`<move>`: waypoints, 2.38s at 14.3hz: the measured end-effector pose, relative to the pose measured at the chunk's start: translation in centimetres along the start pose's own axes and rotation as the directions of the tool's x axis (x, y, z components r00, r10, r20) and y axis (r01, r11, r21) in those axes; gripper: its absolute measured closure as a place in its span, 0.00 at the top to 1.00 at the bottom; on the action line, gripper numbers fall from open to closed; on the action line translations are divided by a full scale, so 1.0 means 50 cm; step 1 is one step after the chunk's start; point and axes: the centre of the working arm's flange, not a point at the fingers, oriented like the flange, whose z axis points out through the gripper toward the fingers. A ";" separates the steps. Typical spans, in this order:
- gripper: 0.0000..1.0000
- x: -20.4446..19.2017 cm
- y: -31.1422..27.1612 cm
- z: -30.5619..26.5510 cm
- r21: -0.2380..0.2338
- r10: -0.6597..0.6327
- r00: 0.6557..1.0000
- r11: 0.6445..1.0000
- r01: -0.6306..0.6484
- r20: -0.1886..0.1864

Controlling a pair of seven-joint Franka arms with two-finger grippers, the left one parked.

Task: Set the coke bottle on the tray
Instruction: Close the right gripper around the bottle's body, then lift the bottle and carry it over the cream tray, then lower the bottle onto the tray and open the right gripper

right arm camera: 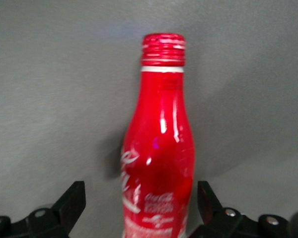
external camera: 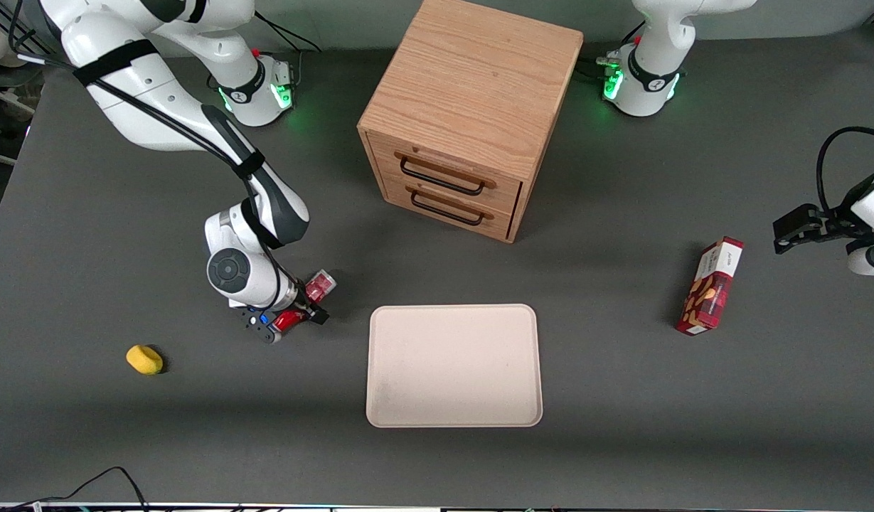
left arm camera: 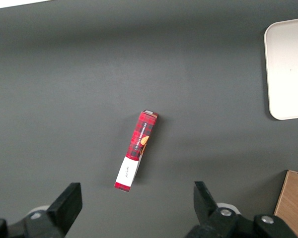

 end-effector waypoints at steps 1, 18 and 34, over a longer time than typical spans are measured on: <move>0.93 0.002 0.002 0.002 -0.002 0.002 1.000 1.000 -0.002 0.000; 0.55 0.033 -0.133 -0.398 0.043 -0.284 0.955 0.956 0.289 -0.086; 0.55 -0.086 -0.383 -0.092 0.081 -0.750 0.653 0.648 0.757 -0.110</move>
